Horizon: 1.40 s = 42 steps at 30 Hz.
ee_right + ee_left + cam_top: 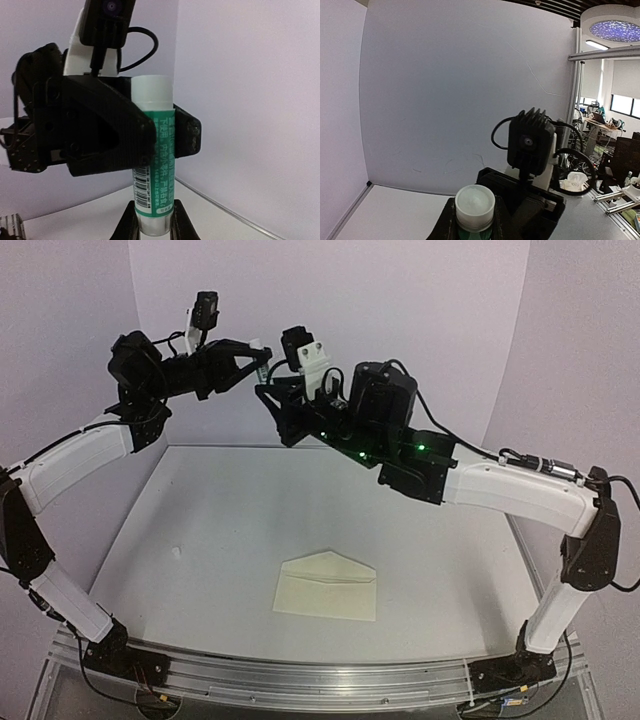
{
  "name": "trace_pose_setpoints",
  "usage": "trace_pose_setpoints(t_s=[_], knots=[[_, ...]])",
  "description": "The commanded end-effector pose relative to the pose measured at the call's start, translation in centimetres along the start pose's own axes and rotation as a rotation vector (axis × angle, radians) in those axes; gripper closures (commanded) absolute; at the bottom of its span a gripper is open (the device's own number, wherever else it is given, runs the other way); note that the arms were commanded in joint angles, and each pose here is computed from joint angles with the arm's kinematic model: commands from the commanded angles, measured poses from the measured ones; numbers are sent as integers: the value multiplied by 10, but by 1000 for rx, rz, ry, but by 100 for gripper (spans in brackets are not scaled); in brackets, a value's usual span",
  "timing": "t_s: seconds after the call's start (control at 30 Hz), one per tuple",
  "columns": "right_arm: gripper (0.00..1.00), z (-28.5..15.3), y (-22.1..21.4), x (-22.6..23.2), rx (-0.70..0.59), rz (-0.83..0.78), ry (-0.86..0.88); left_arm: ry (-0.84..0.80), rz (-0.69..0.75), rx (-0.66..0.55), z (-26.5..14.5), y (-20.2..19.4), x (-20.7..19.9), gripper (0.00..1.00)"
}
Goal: Place the letter into the envelope and seal it
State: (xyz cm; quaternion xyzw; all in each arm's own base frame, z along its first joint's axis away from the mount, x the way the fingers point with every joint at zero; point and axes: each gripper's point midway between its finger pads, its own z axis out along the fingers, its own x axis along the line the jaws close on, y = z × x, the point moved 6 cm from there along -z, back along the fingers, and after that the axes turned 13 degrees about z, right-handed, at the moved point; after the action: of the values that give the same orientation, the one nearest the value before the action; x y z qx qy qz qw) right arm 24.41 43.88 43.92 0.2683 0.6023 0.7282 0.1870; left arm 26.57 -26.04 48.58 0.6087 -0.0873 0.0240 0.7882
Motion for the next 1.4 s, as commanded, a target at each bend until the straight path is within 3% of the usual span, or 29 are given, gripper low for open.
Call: trace_pose_setpoints(t_s=[0.0, 0.3, 0.7, 0.77, 0.8, 0.83, 0.93, 0.97, 1.07, 1.23, 1.37], knots=[[100, -25, 16, 6, 111, 175, 522, -158, 61, 26, 3, -3, -29, 100], [100, -33, 26, 2, 284, 320, 936, -324, 155, 51, 1, -9, -51, 100], [100, -29, 35, -5, 386, 382, 1158, -375, 162, 59, -3, -6, -64, 100], [96, -29, 36, -5, 384, 381, 1165, -367, 162, 55, -3, -4, -63, 100], [87, -27, 37, -7, 368, 389, 1138, -355, 158, 49, -2, -3, -63, 100], [68, -24, 35, -11, 347, 398, 1094, -331, 148, 39, -1, 0, -60, 100], [27, -20, 35, -29, 191, 384, 826, -225, 116, 9, 0, 8, -46, 100], [20, -22, 25, -38, 161, 374, 723, -175, 101, -8, 0, 13, -40, 100], [17, -33, 16, -41, 39, 244, 483, -89, 67, -44, 1, 22, -27, 100], [20, -37, 8, -3, -50, 14, 333, -45, 39, -55, 3, 24, -19, 100], [27, -28, 12, -5, -94, -32, 146, -26, 24, -46, 3, 20, -16, 100]])
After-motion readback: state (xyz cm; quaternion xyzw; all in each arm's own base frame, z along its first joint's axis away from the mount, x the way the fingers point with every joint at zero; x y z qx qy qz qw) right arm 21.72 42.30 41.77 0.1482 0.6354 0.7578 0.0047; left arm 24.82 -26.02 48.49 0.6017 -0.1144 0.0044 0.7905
